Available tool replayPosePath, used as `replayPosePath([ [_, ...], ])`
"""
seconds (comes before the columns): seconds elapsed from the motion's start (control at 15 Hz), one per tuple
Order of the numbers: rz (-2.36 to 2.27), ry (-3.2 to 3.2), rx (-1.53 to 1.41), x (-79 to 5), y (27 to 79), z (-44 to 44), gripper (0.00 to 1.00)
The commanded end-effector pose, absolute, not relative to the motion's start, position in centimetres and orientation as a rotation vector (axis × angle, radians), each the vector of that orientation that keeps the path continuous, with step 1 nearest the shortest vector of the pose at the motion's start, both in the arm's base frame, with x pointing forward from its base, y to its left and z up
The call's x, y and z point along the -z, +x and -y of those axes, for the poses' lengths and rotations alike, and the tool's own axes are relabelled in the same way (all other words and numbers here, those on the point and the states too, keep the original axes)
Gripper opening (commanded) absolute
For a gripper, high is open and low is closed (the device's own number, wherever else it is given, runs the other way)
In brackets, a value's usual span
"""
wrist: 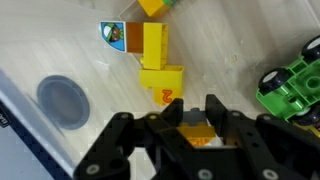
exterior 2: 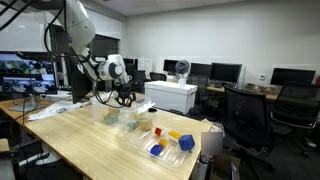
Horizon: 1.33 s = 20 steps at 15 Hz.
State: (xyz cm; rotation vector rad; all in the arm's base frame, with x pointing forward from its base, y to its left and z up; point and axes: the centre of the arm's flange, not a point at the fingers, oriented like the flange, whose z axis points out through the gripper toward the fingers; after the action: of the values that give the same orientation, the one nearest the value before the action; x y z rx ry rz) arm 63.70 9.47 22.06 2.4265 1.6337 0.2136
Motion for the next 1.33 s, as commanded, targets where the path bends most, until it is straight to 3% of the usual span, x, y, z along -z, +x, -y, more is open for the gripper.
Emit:
replayPosePath([
  [0.0,-1.581,2.441,-0.342,-26.5,60.7,-8.2,0.08],
  [0.47,-1.261,2.676,-0.509,-36.5,57.7,-5.8,0.08],
  [0.87,-0.680,2.944,-0.724,-42.6,58.2,7.0,0.08],
  [1.07,-0.262,3.032,-0.593,-37.9,58.4,18.4,0.08],
  [1.27,-0.046,3.093,-0.431,-33.0,58.3,23.1,0.08],
])
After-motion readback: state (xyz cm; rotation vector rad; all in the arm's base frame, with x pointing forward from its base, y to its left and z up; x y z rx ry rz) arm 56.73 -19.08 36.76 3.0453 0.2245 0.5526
